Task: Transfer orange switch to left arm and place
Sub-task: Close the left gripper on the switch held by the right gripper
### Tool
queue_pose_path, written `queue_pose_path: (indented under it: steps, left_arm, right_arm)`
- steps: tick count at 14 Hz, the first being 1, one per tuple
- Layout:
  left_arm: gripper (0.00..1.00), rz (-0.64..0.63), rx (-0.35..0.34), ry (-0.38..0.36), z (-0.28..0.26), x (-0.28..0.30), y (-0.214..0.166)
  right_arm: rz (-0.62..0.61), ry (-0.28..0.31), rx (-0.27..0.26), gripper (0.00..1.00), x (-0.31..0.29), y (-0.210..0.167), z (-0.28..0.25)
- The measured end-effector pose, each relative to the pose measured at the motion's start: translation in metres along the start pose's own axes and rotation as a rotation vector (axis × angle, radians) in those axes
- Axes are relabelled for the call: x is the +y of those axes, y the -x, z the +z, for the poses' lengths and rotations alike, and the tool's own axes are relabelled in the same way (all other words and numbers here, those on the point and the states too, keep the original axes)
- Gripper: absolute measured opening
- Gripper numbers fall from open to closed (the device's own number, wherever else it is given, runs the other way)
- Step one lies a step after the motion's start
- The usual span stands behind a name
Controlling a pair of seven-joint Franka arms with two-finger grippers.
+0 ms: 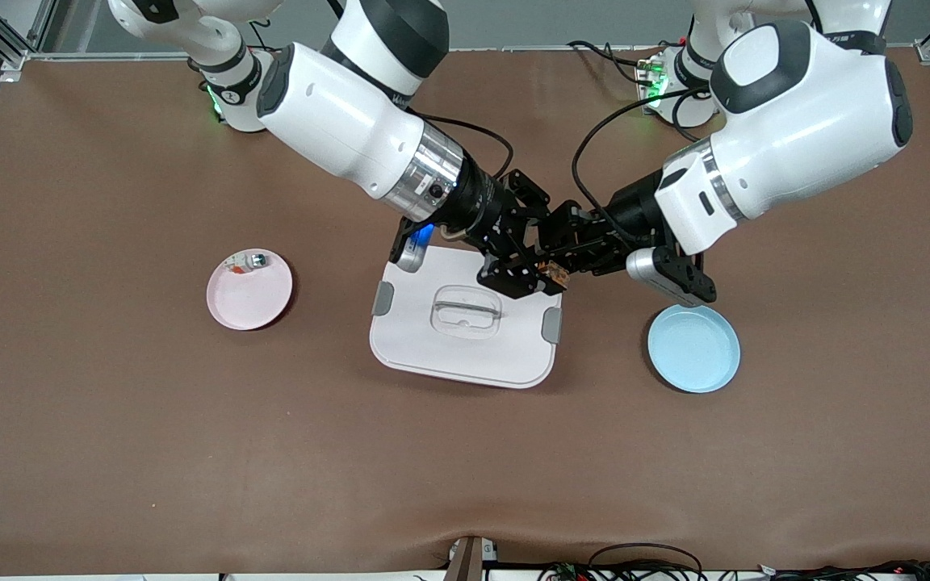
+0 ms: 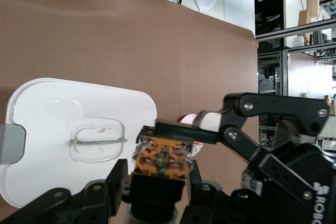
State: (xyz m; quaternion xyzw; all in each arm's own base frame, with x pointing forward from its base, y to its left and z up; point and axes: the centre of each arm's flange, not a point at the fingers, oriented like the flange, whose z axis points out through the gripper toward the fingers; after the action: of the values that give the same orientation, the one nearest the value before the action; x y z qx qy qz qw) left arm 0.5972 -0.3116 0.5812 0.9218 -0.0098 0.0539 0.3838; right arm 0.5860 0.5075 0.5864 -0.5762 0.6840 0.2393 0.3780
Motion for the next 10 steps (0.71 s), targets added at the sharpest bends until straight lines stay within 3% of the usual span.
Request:
queue_pose_path:
  steps: [1, 2, 10]
  left_arm:
    - [0.44, 0.005, 0.000, -0.002, 0.0001, 0.0010, 0.0001]
    - [0.43, 0.013, 0.001, -0.005, 0.0003, 0.0014, 0.0003]
    - [0.43, 0.030, 0.003, -0.005, -0.0009, 0.0017, -0.0002]
  right_arm:
    - [0.001, 0.000, 0.000, 0.73, 0.0001, -0.0001, 0.0007]
    - [0.001, 0.001, 0.000, 0.73, 0.0002, -0.0002, 0.0008]
    - [0.000, -0.001, -0.002, 0.73, -0.0001, 0.0006, 0.0007]
